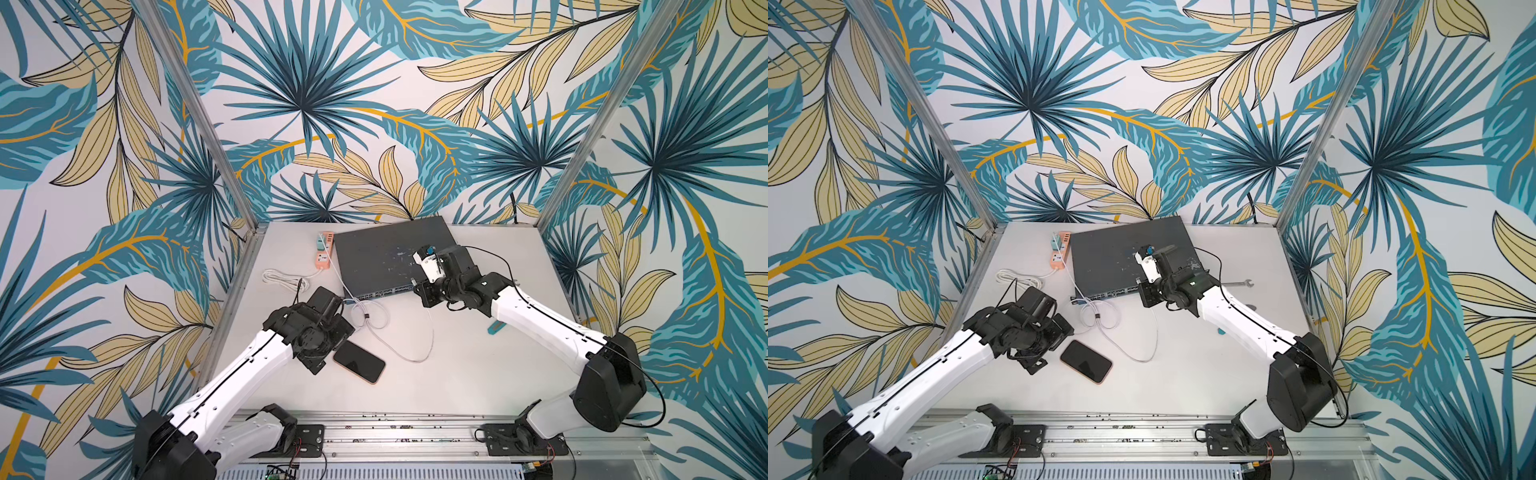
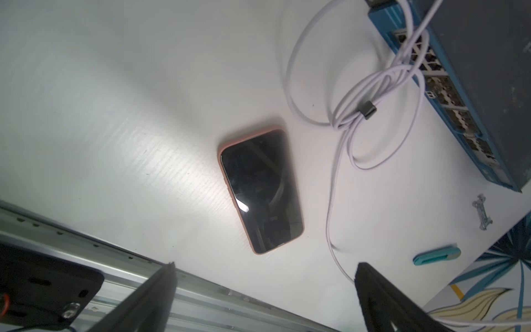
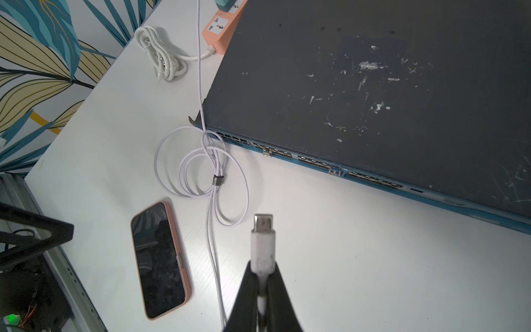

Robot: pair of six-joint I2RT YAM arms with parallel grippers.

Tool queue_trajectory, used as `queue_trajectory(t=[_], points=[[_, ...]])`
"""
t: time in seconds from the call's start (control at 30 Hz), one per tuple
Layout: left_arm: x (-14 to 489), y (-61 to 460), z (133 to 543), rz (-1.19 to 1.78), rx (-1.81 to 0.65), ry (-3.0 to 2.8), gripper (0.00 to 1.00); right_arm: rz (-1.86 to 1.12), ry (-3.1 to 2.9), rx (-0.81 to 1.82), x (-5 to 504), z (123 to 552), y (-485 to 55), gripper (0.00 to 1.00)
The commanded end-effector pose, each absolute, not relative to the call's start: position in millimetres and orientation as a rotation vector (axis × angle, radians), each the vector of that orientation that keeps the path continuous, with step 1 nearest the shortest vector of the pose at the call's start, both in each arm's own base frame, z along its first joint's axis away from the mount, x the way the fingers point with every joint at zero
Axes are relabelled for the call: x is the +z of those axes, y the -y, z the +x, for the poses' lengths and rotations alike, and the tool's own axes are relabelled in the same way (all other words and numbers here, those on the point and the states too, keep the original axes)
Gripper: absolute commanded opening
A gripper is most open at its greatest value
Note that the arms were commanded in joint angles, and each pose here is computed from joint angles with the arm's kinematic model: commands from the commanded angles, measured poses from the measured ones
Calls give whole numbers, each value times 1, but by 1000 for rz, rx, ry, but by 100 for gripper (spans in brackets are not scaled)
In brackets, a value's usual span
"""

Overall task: Plug the charging cable into the phone
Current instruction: Pick up the phone at the center of the board.

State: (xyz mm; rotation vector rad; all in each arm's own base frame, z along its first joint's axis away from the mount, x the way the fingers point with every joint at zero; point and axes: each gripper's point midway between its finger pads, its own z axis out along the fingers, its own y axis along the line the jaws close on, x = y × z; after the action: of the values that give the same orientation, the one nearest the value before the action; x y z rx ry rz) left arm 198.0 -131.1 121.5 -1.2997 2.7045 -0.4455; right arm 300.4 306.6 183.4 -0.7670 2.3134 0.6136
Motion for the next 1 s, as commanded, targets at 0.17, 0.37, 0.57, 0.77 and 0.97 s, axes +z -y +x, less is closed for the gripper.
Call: queue_trajectory(t=[0.17, 0.37, 0.57, 0.77, 0.97], points=[[102, 163, 224, -1452, -444, -2670, 100, -805, -2279, 651, 172, 294, -299, 0], [83, 168, 219, -1494, -404, -2680, 100, -798, -2282, 678, 170, 296, -298, 0], [58, 168, 214, -1509, -374, -2712, 100, -796, -2284, 666, 165, 302, -299, 0], [43, 171, 212, -1512, -363, -2744, 100, -801, -2298, 666, 160, 302, -300, 0], [32, 176, 213, -1524, -354, -2770, 100, -802, -2311, 664, 155, 301, -300, 0]])
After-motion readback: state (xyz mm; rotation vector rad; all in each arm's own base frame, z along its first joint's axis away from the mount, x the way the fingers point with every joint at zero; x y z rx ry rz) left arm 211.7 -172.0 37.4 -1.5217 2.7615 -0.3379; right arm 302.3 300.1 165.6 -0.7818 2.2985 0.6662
